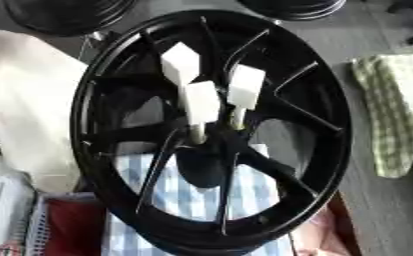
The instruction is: Pull the pin out of the wheel hub.
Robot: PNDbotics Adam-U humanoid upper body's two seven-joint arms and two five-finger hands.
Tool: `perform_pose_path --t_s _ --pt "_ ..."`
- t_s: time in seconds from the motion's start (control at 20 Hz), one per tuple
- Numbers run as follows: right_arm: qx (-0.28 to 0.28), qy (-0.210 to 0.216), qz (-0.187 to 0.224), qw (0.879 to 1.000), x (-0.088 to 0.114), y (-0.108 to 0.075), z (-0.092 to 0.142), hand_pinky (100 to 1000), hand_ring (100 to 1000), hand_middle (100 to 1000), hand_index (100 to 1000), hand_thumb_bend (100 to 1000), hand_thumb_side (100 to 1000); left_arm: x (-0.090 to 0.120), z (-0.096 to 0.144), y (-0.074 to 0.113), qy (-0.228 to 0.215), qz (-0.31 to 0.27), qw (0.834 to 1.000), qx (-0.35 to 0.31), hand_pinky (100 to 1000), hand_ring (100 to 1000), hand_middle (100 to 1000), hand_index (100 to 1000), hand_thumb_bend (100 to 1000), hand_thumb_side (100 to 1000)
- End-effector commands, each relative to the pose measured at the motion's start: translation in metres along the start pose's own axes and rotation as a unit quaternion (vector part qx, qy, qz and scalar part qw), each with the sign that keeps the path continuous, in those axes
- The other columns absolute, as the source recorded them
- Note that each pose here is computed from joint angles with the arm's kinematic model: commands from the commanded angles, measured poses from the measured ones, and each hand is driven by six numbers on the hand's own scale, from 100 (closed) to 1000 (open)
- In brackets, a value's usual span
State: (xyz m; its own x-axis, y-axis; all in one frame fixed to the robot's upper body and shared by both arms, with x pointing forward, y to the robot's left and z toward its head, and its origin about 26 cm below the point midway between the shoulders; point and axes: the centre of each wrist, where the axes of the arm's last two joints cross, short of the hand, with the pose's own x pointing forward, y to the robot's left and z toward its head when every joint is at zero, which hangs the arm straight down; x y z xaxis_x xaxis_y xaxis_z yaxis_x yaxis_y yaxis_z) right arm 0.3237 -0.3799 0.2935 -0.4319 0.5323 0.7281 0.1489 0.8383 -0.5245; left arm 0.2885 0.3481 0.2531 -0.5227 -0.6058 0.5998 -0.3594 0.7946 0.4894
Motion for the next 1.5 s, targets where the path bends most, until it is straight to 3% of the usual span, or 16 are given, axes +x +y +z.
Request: perform_pose_path --t_s 0.05,0.4,0.65,0.85,1.1,1.5 --pt "-0.008 -0.018 0.025 0.999 0.015 -0.013 0.0 827 664 592 651 122 464 0.014 -0.019 0.024 -0.025 -0.106 0.99 -0.089 762 741 666 784 290 627" --pt "-0.009 -0.012 0.037 0.999 0.014 -0.014 0.004 827 664 593 651 121 471 0.037 -0.051 0.049 -0.051 -0.252 0.928 -0.27 765 742 670 785 347 610" --pt "-0.008 -0.012 0.035 0.999 0.014 -0.013 0.002 827 664 592 651 120 473 0.058 -0.062 0.046 -0.037 -0.303 0.863 -0.401 780 734 685 800 387 648" --pt "-0.004 -0.015 0.032 0.999 0.015 -0.012 0.0 827 664 593 651 119 474 0.075 -0.072 0.041 -0.04 -0.319 0.83 -0.455 782 738 688 802 396 666" --pt "0.005 -0.016 0.03 0.999 0.016 -0.009 -0.001 827 665 593 651 103 480 0.093 -0.085 0.029 -0.073 -0.324 0.816 -0.474 782 738 689 802 399 665" --pt "0.019 -0.018 0.023 0.999 0.017 -0.002 -0.004 828 665 594 651 100 483 0.115 -0.114 -0.007 -0.138 -0.321 0.792 -0.501 781 740 691 801 412 660"
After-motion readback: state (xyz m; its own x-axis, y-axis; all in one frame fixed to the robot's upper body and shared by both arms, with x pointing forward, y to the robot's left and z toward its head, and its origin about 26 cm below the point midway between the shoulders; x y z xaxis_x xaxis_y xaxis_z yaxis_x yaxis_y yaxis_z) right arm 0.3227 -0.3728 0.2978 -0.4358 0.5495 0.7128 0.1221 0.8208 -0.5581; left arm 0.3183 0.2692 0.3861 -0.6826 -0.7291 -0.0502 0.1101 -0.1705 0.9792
